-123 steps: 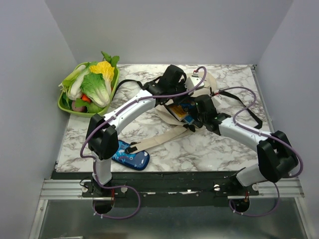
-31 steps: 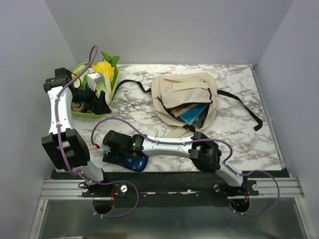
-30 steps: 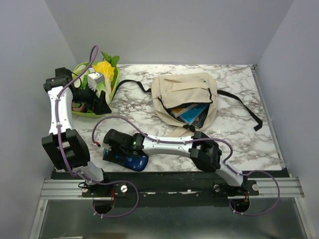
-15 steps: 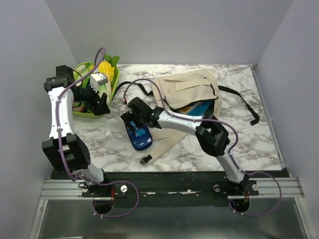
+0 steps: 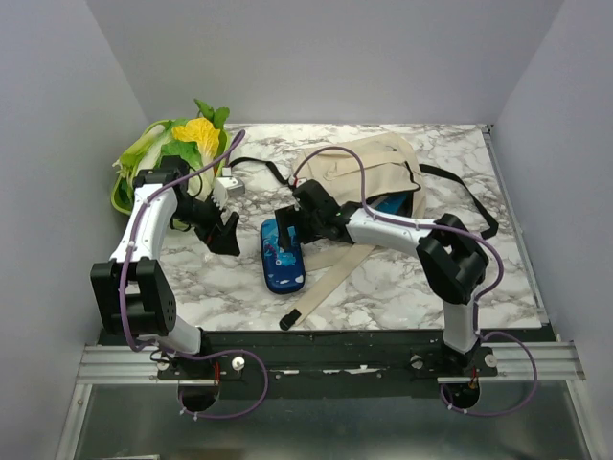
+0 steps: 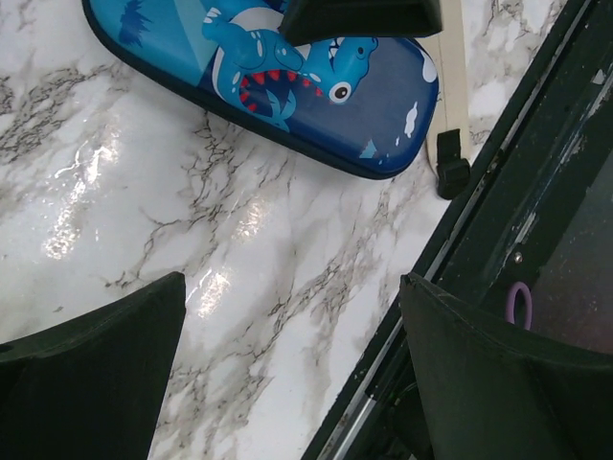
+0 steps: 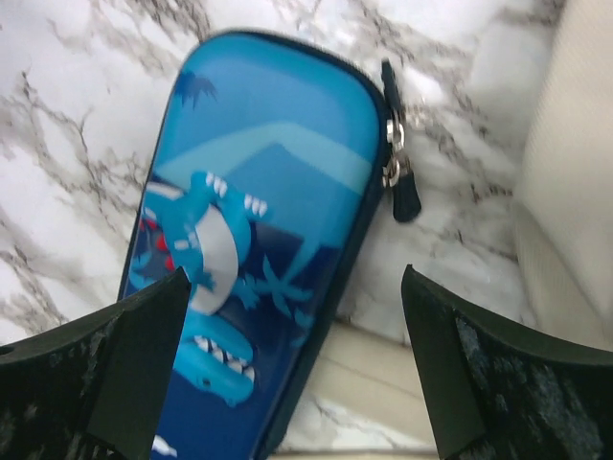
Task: Pack the student bag
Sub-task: Pick up the stationery from the center of the board.
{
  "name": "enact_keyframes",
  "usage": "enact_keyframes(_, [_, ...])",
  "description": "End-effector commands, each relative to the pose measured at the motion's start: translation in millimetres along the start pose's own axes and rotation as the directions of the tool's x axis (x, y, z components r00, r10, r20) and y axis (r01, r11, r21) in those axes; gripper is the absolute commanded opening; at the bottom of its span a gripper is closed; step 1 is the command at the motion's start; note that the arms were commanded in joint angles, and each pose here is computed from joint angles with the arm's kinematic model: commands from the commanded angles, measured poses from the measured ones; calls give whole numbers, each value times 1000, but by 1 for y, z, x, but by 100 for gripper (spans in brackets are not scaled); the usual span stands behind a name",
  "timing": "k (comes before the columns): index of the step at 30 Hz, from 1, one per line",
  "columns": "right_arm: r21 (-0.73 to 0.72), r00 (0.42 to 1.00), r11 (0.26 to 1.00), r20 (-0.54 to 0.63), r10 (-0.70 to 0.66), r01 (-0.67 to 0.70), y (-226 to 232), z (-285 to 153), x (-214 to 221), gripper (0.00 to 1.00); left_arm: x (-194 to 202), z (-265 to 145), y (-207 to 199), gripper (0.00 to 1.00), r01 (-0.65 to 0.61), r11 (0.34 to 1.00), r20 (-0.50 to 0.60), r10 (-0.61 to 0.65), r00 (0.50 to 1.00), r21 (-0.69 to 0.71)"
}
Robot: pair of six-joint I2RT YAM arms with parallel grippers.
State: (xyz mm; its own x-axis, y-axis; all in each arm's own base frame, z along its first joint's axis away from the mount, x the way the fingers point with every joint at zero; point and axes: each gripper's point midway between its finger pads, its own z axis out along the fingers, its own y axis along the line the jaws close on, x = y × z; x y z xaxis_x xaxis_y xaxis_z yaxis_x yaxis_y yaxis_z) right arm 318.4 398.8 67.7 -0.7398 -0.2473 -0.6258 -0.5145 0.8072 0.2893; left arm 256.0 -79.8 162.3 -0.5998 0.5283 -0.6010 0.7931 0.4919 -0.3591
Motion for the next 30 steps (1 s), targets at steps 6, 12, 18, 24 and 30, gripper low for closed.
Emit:
enact_keyframes(6, [-101, 992, 991, 78, 98, -90, 11, -41, 2, 100, -4, 42, 4, 99, -6, 1000, -57, 7, 998, 17])
enact_keyframes(12, [-182, 985, 973, 69, 156, -141, 14, -34, 21, 100, -17, 68, 24, 99, 15, 999, -50, -16, 999, -29])
enact_keyframes(18, [-255, 974, 949, 78, 212, -186, 16, -19, 36, 100, -11, 94, 33, 99, -22, 999, -35, 20, 999, -36])
enact_keyframes(24, [-318, 960, 924, 108, 260, -214, 19, -14, 39, 100, 9, 119, 48, 99, 0, 999, -102, -3, 995, -36])
enact_keyframes(30, [-339, 947, 910, 129, 295, -238, 20, -11, 37, 100, 25, 134, 51, 99, -35, 999, -132, 36, 991, 6])
